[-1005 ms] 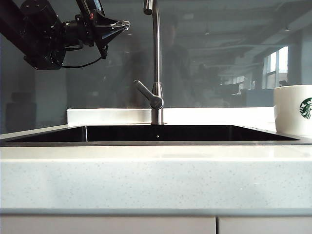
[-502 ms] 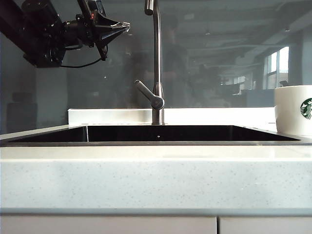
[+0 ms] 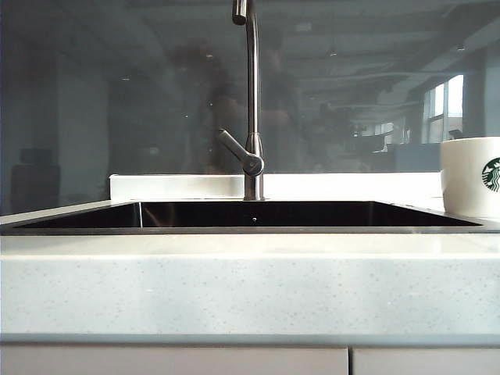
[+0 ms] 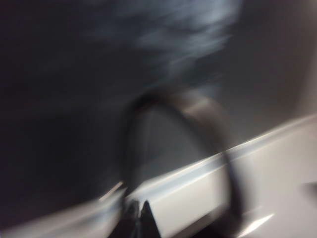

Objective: Pick up the mug next to the sink, go to the faucet to get some water, pour the water into the sink, and finally put the mug back to its place.

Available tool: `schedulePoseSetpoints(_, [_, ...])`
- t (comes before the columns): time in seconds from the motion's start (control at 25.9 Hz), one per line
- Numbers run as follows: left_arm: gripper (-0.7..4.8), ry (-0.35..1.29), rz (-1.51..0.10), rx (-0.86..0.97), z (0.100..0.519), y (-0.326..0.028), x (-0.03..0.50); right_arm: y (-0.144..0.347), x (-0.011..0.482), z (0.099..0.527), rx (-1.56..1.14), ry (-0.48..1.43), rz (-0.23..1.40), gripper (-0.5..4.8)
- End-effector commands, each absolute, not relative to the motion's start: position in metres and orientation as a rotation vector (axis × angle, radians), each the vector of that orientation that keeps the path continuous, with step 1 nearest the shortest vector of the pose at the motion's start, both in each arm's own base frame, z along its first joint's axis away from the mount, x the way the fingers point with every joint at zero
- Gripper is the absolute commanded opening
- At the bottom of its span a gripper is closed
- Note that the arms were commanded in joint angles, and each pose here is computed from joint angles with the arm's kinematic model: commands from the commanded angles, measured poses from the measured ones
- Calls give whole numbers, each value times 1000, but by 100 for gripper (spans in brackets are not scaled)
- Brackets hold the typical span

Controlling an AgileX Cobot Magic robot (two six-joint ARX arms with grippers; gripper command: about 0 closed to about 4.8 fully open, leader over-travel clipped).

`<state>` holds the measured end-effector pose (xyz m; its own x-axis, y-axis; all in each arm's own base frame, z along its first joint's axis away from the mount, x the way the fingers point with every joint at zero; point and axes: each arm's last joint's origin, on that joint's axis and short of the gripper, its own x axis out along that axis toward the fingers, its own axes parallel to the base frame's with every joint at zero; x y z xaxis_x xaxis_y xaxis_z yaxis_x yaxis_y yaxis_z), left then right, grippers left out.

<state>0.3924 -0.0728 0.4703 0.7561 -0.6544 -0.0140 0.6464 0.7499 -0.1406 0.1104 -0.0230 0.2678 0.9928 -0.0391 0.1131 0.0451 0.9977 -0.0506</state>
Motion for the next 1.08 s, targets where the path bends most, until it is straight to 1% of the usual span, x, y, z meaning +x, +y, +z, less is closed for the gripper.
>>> schedulePoseSetpoints(0.04, [-3, 211, -354, 45, 474, -71, 360, -23, 110, 270, -54, -126, -40, -1])
schedulePoseSetpoints(0.08, [-3, 203, -356, 72, 483, -68, 347, -23, 110, 270, -54, -126, -39, -1])
schedulePoseSetpoints(0.12, [-3, 184, -359, 86, 499, -63, 320, -23, 110, 270, -54, -126, -40, -1])
schedulePoseSetpoints(0.27, [-3, 119, -354, 87, 523, -52, 262, -23, 110, 270, -54, -126, -41, -1])
schedulePoseSetpoints(0.39, [-3, 67, -330, 120, 524, -41, 210, -23, 110, 270, -53, -122, -41, -1])
schedulePoseSetpoints(0.46, [-3, 53, -267, 154, 514, -33, 176, -23, 110, 269, -50, -112, -41, -1])
schedulePoseSetpoints(0.54, [-3, 43, -228, 158, 497, -23, 144, -23, 111, 268, -48, -105, -40, -1])
schedulePoseSetpoints(0.7, [-3, 29, -151, 109, 460, -9, 113, -23, 110, 268, -48, -102, -40, -1])
schedulePoseSetpoints(0.89, [-3, 32, -46, 71, 374, 1, 85, -23, 111, 268, -48, -102, -40, -1])
schedulePoseSetpoints(1.08, [-3, -29, -27, 54, 298, 3, 84, -23, 110, 268, -48, -103, -40, -1])
